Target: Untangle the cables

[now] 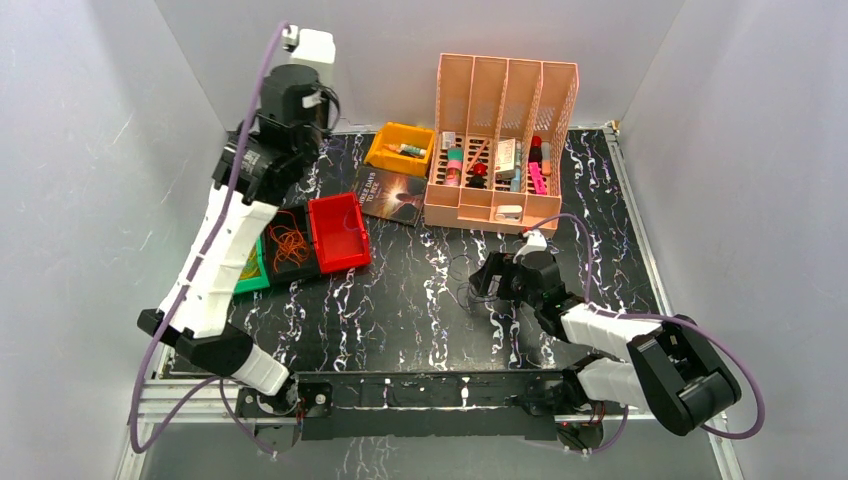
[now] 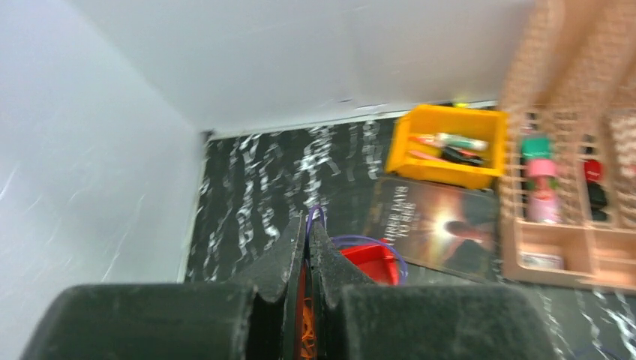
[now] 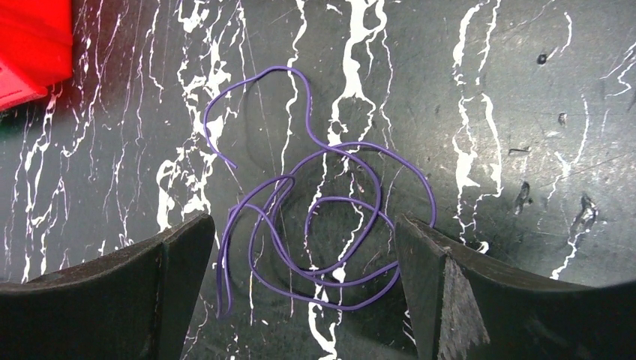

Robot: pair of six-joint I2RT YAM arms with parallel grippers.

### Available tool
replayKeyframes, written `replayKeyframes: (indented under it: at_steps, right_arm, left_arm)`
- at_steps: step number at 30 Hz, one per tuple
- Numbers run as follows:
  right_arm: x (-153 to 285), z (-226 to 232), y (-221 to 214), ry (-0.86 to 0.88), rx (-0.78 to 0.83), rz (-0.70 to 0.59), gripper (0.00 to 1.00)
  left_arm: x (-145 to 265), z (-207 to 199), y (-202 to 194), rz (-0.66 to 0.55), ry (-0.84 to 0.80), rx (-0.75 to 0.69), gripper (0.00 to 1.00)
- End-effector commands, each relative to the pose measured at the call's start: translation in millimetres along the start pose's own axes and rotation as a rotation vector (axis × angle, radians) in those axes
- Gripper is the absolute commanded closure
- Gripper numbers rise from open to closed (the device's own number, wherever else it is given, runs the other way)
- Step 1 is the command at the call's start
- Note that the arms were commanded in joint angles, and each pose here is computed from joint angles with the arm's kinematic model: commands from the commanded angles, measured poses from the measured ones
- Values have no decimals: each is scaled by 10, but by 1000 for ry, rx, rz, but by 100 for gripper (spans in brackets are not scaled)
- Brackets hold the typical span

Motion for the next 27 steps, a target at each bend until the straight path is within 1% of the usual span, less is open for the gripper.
replayKeyframes:
  at_steps: [1, 8, 13, 15, 19, 21, 24, 27]
  right_arm:
    - [53, 38, -21, 28, 32, 22, 2]
    - [113, 138, 124, 55, 58, -14, 2]
    - [154, 189, 208, 61, 74, -31, 2]
    - [200, 264, 306, 82, 87, -56, 2]
    - [219, 344, 337, 129, 115, -63, 2]
    - [232, 489, 489, 170, 128, -90, 2]
    - [259, 581, 528, 214, 155, -88, 2]
    - [271, 605, 558, 223, 165, -95, 2]
  left_arm:
    - [-107, 250, -199, 61, 9, 33, 100]
    - [-323, 159, -425, 122, -28, 29, 100]
    - [-394, 179, -497, 140, -26, 34, 100]
    - [-428, 216, -565, 155, -18, 38, 100]
    - [-461, 233, -659, 170, -14, 42, 100]
    - [-483, 247, -713, 178, -10, 41, 100]
    - [-503, 262, -790, 197, -12, 41, 100]
    - [-502, 275, -836, 205, -12, 45, 100]
Point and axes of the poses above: each gripper's point midway between its finger pads, its own x axis back along the fingers, its own z axis along the line the jaws close on, y = z × x, the point moved 3 cm from there along x, back along the fingers, and after that the axes turned 4 degrees about -x, right-handed, at the moved point
